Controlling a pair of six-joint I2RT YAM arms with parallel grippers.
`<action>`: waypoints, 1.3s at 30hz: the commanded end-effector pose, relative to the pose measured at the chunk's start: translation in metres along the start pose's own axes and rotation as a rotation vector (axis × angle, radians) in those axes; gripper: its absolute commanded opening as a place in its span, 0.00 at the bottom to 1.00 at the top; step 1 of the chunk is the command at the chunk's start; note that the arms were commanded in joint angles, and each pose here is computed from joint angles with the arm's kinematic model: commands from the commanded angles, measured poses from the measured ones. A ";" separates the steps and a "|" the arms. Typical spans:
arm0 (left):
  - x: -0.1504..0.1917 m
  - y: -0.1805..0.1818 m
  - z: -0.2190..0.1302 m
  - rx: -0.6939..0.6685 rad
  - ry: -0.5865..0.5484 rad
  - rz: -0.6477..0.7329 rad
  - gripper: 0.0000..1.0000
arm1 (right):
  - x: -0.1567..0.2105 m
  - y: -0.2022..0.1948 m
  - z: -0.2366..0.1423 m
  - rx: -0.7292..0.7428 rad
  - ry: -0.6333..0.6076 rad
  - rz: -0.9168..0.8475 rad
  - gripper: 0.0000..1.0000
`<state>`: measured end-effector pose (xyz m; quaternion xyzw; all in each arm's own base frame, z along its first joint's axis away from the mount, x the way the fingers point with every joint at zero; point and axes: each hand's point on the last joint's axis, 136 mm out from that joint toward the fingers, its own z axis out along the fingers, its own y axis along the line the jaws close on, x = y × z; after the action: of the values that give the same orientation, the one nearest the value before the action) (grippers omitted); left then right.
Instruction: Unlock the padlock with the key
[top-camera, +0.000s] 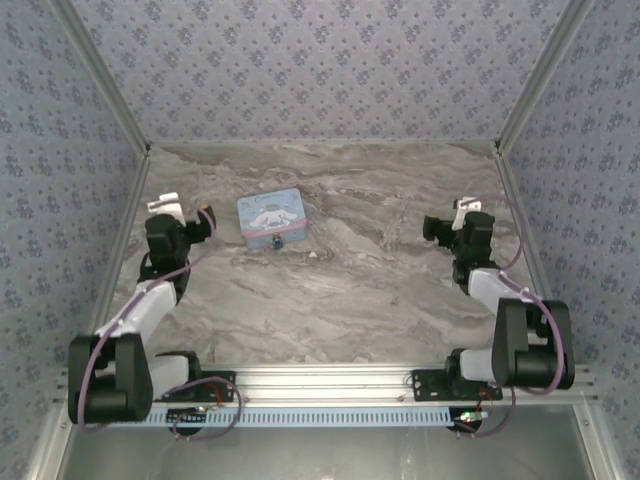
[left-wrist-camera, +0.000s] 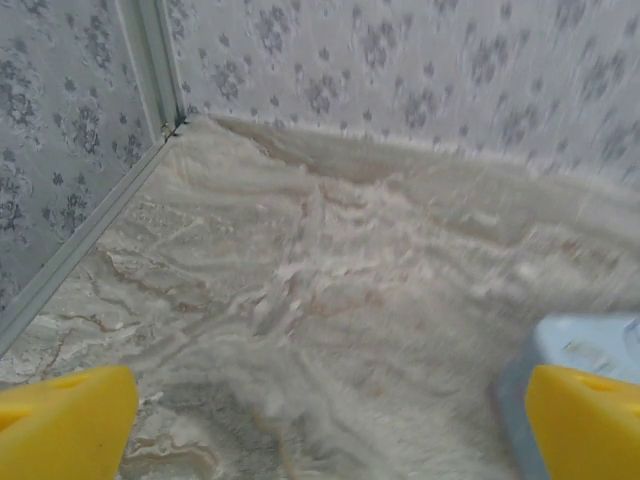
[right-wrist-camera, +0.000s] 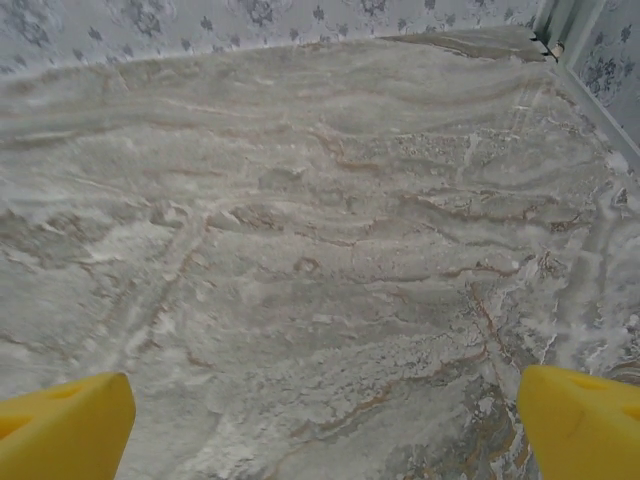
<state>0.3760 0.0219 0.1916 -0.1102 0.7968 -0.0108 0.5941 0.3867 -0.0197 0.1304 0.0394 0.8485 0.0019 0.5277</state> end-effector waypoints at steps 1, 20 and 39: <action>0.000 -0.013 -0.020 0.039 0.133 -0.248 0.99 | 0.008 0.021 -0.022 -0.057 0.155 0.081 1.00; 0.038 -0.236 -0.052 0.643 0.451 -0.503 0.99 | 0.153 0.100 -0.140 -0.213 0.731 0.373 0.64; 0.051 -0.256 -0.040 0.690 0.498 -0.490 0.99 | 0.176 0.127 -0.123 -0.142 0.832 0.198 0.51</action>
<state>0.3591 -0.2334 0.1709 -0.0957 0.8334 -0.4149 0.3523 0.1993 0.1232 0.0281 0.0713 0.9797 0.1361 0.1291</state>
